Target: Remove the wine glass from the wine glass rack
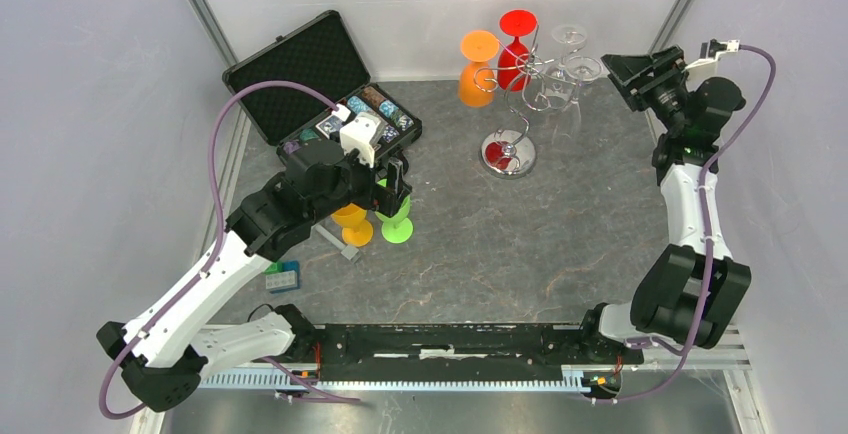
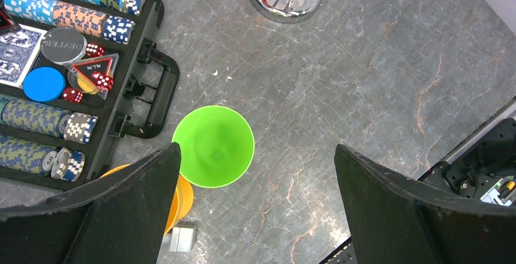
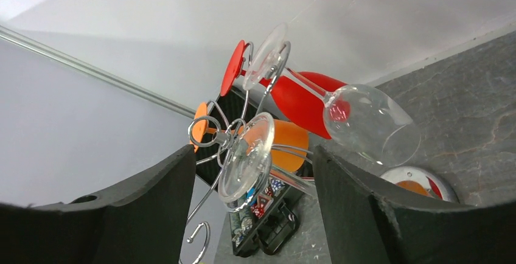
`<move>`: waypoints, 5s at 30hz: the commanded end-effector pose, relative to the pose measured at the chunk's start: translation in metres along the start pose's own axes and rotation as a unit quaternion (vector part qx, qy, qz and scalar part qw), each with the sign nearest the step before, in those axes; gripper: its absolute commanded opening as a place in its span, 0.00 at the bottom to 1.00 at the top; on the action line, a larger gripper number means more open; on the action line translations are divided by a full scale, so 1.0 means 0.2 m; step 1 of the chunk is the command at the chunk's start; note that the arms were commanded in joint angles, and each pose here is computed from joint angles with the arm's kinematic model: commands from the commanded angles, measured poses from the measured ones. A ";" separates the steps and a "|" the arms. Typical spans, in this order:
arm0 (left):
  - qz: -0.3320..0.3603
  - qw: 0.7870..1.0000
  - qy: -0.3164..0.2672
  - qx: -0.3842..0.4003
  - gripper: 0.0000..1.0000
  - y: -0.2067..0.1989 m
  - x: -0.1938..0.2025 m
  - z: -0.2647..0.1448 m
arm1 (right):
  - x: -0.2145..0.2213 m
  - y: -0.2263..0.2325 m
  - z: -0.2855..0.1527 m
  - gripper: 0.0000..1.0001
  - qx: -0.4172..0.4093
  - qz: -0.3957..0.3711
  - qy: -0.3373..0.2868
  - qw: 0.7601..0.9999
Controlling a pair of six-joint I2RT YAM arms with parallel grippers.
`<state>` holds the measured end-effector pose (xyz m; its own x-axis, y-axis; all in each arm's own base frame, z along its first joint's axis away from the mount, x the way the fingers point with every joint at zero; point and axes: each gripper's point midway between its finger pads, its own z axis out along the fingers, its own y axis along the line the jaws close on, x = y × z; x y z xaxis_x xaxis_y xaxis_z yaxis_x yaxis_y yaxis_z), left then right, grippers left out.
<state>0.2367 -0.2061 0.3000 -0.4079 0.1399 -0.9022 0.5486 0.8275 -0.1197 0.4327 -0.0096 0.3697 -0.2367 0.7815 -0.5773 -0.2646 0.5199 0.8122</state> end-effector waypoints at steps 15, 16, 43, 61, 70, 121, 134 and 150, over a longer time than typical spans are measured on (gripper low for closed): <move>0.016 1.000 -0.022 -0.004 1.00 0.01 -0.04 0.01 | 0.12 0.01 0.09 0.47 -0.008 0.036 0.036 0.999; 0.016 1.000 -0.021 -0.005 1.00 0.02 -0.03 0.01 | 0.12 0.00 0.09 0.45 -0.001 0.035 0.034 0.999; 0.017 1.000 -0.022 -0.001 1.00 0.01 -0.03 0.01 | -0.06 0.16 0.07 0.00 0.023 0.014 -0.032 0.999; 0.017 1.000 -0.024 -0.001 1.00 0.01 -0.03 0.00 | -0.07 0.31 -0.07 0.00 0.018 0.054 -0.067 0.996; 0.017 1.000 -0.023 -0.001 1.00 0.01 -0.03 0.01 | 0.04 0.35 -0.05 0.00 0.000 0.076 -0.043 0.996; 0.002 0.996 -0.083 0.014 1.00 -0.01 -0.09 -0.03 | 0.05 0.14 -0.44 0.00 0.153 0.068 -0.199 0.966; -0.013 0.978 -0.108 0.180 1.00 -0.31 -0.11 0.04 | 0.56 0.21 -0.72 0.00 0.093 0.088 -0.059 0.990; 0.145 0.869 -0.202 0.429 0.96 -0.83 -0.08 0.24 | 0.81 0.53 -0.83 0.00 -0.080 0.159 0.070 0.982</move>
<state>0.1938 -0.3443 0.2898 -0.2034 0.0064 -0.9791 0.9545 0.2238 -0.1968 0.2299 0.0946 0.3230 -0.3743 0.8759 -0.3045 -0.1634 0.2610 0.9514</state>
